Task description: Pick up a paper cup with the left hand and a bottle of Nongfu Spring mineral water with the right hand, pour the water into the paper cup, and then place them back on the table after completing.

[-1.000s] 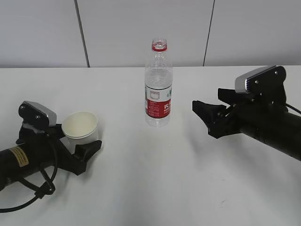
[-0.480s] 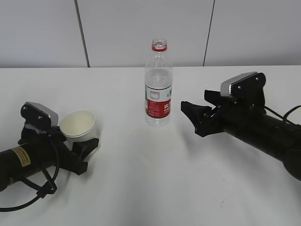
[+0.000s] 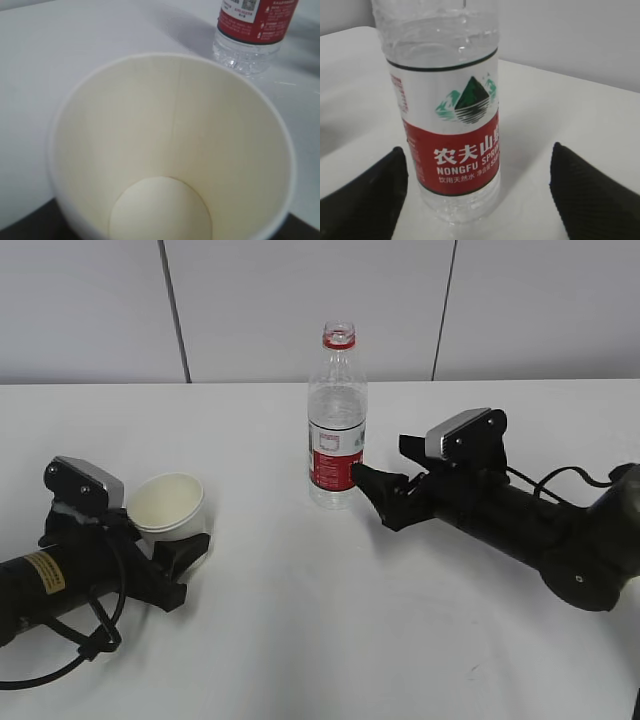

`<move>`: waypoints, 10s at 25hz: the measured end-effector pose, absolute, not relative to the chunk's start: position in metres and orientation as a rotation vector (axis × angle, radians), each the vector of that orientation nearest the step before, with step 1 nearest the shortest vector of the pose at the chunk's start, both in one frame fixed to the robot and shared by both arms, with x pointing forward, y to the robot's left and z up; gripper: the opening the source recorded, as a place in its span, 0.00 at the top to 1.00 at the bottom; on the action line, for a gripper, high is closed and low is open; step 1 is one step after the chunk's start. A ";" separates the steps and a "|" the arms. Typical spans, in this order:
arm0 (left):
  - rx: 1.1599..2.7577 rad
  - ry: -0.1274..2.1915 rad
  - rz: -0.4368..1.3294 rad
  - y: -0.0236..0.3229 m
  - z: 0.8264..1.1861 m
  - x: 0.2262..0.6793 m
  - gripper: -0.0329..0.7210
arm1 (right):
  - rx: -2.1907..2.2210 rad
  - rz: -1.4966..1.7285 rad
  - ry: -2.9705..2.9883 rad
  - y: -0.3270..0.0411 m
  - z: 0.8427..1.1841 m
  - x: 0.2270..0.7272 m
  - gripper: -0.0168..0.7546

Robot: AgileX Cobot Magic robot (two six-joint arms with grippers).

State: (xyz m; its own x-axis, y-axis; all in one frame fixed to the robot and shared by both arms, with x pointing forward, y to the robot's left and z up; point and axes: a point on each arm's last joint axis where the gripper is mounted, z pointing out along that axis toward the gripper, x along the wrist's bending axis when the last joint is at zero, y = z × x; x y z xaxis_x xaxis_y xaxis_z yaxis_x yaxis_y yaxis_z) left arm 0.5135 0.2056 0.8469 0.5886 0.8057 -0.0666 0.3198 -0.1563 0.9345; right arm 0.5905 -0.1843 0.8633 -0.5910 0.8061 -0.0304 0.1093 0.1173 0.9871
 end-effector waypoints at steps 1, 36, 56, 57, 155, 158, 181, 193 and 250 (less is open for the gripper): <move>1.735 0.932 0.560 0.206 0.847 0.514 0.38 | 0.877 1.525 1.811 -0.183 0.862 0.594 0.11; 1.713 0.945 0.520 0.204 0.848 0.515 0.38 | 0.677 1.704 1.851 -0.155 0.845 0.652 0.29; 1.780 0.883 0.412 0.190 0.891 0.542 0.39 | 0.419 1.405 1.987 -0.152 0.872 0.670 0.39; 1.779 0.877 0.411 0.189 0.894 0.541 0.39 | 0.394 1.380 2.002 -0.151 0.873 0.673 0.39; 1.918 0.761 0.339 0.162 0.915 0.569 0.42 | -0.842 0.505 1.709 -0.136 1.004 0.750 0.40; 1.919 0.762 0.338 0.162 0.915 0.569 0.42 | -0.844 0.504 1.708 -0.136 1.004 0.750 0.40; 1.924 0.767 0.340 0.162 0.914 0.569 0.42 | -0.822 0.472 1.713 -0.138 1.004 0.752 0.40; 1.911 0.785 0.343 0.162 0.914 0.570 0.42 | -0.819 0.471 1.714 -0.138 1.004 0.752 0.40; 1.775 0.755 0.444 0.183 0.909 0.578 0.42 | 0.392 1.629 2.175 -0.154 0.978 0.733 0.40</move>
